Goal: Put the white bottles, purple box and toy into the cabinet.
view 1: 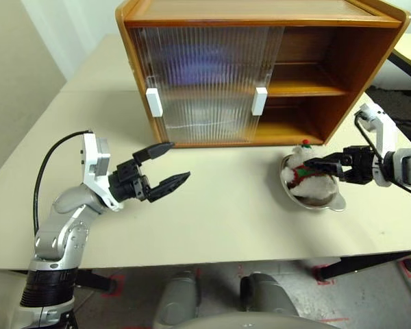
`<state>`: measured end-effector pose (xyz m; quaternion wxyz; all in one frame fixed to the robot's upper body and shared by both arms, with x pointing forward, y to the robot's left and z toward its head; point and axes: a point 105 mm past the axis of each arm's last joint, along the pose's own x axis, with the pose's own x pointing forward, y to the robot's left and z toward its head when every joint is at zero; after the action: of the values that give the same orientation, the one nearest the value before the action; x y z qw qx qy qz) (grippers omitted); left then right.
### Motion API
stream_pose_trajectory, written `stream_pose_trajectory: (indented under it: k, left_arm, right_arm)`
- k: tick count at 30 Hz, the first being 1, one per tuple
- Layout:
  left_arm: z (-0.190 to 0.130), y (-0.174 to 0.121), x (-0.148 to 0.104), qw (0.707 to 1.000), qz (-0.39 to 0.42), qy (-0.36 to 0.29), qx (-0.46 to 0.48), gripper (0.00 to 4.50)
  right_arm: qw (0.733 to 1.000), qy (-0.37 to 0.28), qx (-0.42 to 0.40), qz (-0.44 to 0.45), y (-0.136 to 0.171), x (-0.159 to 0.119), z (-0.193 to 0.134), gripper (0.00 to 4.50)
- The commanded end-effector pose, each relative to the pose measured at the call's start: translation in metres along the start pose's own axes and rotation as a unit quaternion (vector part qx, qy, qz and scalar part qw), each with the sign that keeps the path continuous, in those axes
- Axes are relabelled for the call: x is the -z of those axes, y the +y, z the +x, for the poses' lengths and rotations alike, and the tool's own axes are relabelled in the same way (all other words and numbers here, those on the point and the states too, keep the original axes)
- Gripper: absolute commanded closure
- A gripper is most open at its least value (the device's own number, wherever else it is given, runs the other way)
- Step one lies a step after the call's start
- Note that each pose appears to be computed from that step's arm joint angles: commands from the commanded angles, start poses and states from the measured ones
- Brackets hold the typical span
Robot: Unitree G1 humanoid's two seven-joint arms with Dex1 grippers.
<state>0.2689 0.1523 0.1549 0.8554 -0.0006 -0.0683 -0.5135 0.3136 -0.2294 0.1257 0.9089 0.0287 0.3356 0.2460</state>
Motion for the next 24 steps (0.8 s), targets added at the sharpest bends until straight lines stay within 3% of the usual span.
stream_pose_trajectory:
  k: [1, 6, 7, 10, 19, 24]
  left_arm:
    - [0.002, -0.003, 0.0, 1.0, 0.004, -0.001, 0.005, 0.0]
    - [0.001, -0.002, 0.001, 1.0, 0.006, 0.0, 0.005, 0.0]
    - [0.001, -0.002, 0.001, 1.0, 0.006, 0.001, 0.006, 0.0]
    - [0.001, -0.001, 0.001, 1.0, 0.007, 0.0, 0.005, 0.0]
    - [0.001, 0.002, 0.002, 1.0, 0.011, -0.001, 0.003, 0.0]
    - [0.0, 0.003, 0.006, 1.0, 0.01, 0.004, 0.0, 0.0]
  right_arm:
    - [0.999, 0.007, 0.036, 0.012, -0.012, 0.001, -0.001, 0.01]
    - [0.999, 0.024, 0.04, 0.013, -0.015, 0.009, 0.001, 0.01]
    - [0.999, 0.018, 0.033, 0.018, -0.014, 0.008, 0.002, 0.18]
    - [0.999, 0.017, 0.016, 0.027, -0.008, 0.008, 0.002, 0.91]
    - [0.999, 0.016, 0.002, 0.028, -0.005, 0.008, 0.002, 4.38]
    - [0.999, 0.01, -0.006, 0.03, -0.005, 0.004, -0.003, 4.47]
